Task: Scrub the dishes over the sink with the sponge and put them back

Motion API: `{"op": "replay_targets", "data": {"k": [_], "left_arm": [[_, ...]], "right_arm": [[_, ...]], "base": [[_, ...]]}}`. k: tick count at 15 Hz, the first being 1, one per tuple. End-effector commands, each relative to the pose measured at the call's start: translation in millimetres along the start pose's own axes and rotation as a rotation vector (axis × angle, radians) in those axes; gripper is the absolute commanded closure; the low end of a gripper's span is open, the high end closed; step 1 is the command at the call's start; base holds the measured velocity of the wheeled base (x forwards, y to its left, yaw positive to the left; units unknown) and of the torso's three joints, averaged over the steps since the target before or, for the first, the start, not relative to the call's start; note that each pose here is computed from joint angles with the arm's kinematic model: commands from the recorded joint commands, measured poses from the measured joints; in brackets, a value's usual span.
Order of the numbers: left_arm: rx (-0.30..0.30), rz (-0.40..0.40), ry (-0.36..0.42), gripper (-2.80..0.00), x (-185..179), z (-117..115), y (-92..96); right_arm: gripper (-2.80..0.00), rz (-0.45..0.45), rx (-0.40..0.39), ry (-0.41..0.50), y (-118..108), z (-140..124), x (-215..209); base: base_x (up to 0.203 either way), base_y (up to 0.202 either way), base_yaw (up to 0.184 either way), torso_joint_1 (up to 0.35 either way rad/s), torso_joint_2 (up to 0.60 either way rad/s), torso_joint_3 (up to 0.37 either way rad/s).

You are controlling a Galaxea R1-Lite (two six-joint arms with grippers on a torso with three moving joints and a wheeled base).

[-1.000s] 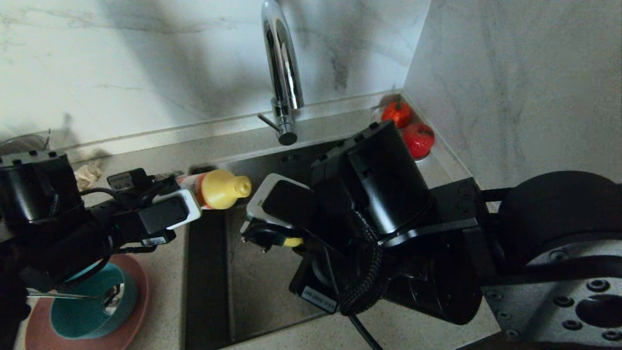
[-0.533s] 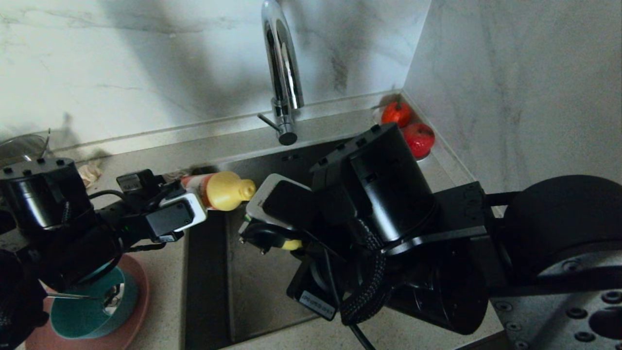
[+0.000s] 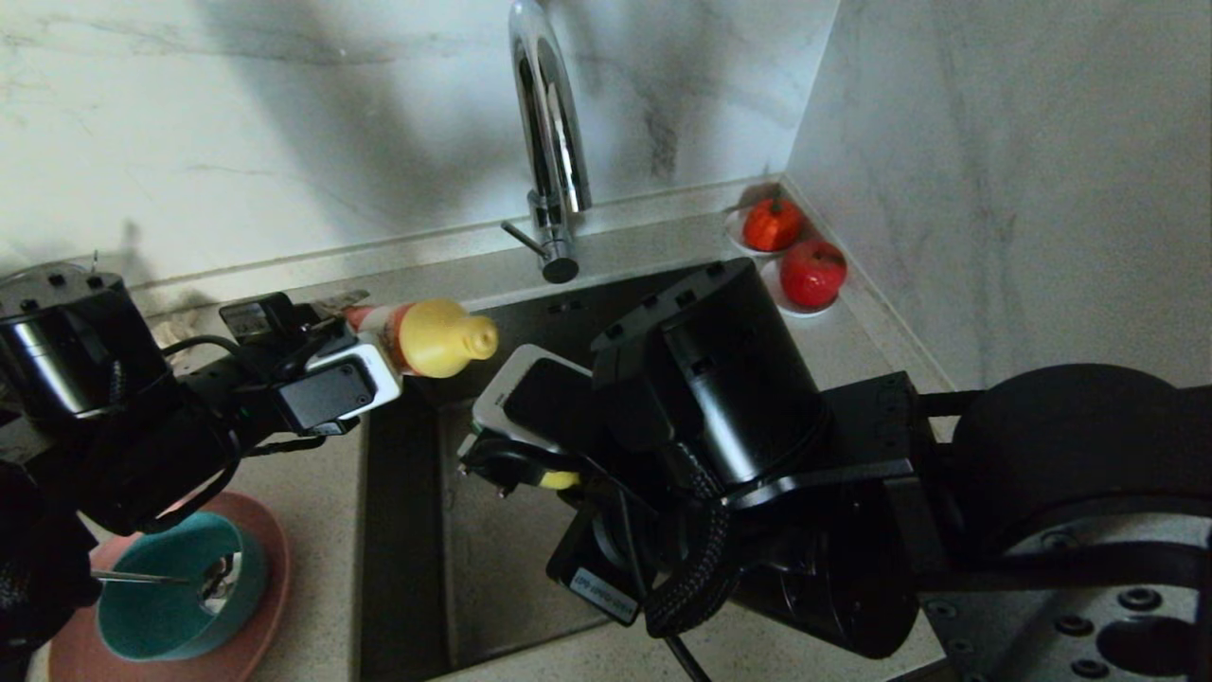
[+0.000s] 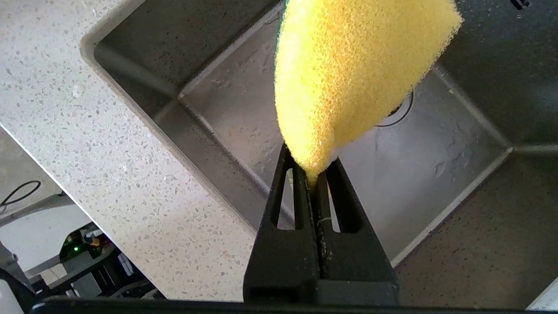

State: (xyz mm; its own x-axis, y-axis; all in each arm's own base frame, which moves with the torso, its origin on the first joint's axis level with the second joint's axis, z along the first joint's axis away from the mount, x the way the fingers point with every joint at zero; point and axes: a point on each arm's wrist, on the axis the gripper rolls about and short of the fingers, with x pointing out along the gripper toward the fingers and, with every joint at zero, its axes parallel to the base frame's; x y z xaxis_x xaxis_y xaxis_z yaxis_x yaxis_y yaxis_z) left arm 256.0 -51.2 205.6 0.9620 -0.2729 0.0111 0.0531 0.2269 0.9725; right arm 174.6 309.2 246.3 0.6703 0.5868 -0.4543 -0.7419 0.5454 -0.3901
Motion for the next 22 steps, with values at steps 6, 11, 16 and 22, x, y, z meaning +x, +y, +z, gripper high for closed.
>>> {"op": "replay_targets", "data": {"k": [6, 11, 16, 22], "left_arm": [[0.075, 0.149, -0.123, 0.00, 17.5, -11.8, -13.0], [0.100, 0.181, -0.073, 0.00, 13.8, -35.3, -4.1], [0.147, 0.288, -0.092, 0.00, 18.3, -47.6, 30.4], [0.200, 0.389, -0.161, 0.00, 19.4, -44.9, 73.9]], "right_arm": [[0.00, 0.036, 0.007, 0.023, 2.2, -10.1, -4.5], [0.00, 0.050, -0.063, 0.074, 3.0, -29.7, -12.4], [0.00, 0.028, -0.142, 0.110, -8.8, -42.0, -17.4], [0.00, 0.019, -0.274, 0.120, -13.7, -47.9, -22.3]], "base": [[0.000, 0.000, 0.000, 0.000, 0.00, 0.000], [0.000, 0.000, 0.000, 0.000, 0.00, 0.000], [0.000, 0.000, 0.000, 0.000, 0.00, 0.000], [0.000, 0.000, 0.000, 0.000, 0.00, 0.000]]}}
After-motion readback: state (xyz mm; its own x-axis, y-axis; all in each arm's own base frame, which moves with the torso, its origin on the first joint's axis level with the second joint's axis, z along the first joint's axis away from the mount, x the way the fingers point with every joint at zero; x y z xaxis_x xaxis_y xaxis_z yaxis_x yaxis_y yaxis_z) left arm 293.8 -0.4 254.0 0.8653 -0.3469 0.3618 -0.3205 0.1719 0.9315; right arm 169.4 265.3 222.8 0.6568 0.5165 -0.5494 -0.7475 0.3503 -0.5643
